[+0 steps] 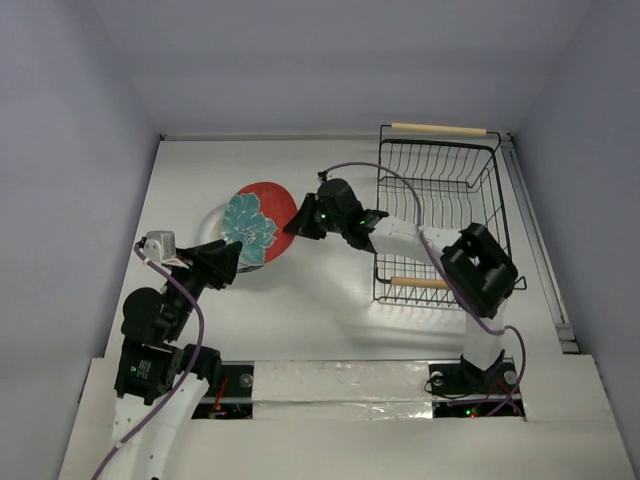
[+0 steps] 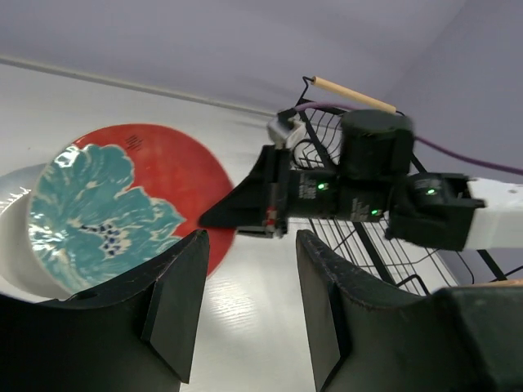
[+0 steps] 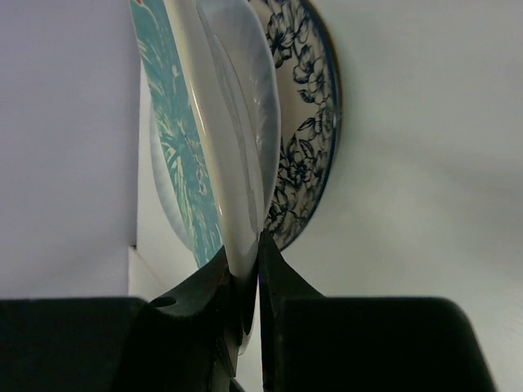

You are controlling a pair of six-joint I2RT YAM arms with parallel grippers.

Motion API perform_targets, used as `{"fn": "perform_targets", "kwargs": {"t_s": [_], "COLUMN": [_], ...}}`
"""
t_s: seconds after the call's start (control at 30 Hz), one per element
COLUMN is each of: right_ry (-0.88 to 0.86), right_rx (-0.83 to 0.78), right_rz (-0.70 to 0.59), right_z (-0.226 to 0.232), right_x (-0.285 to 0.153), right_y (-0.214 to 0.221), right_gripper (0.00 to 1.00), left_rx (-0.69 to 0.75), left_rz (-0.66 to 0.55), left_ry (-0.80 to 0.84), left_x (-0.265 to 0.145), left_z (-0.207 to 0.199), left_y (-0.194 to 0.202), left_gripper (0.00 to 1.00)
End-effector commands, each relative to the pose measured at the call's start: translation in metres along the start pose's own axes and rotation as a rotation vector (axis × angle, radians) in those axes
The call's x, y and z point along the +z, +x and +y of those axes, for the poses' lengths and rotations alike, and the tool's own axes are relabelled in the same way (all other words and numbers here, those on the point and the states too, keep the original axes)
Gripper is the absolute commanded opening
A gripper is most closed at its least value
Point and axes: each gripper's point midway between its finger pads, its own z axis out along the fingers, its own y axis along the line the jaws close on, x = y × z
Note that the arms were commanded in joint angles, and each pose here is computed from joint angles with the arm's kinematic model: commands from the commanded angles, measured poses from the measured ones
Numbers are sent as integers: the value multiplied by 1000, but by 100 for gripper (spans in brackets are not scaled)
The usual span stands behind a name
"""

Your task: Unload the plates from the dish rack

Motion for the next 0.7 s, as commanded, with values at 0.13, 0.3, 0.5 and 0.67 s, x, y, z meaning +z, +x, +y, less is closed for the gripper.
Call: {"fn": "perform_targets", "kwargs": {"t_s": [0.13,0.3,0.5,0.67], "right_ry": [-526,-496,-470,-409], "right_rx": [163,234,241,200], "right_rz": [-116,-46,-12,2], "right_z": [138,117,111,100], "right_x": [-3,25,31,27], "right_y": [-43,-21,-9,3], "right_gripper": [0,7,31,47], "left_rx": [4,5,6,4], "left_rz": [-34,-39,-41,-41], "left_ry": [15,22,25,25], "left_x": [3,2,2,2], "left_z": [-4,-5,-6,-6], "left_y": [-9,-11,-11,-11], "left_gripper": [44,44,44,44]}}
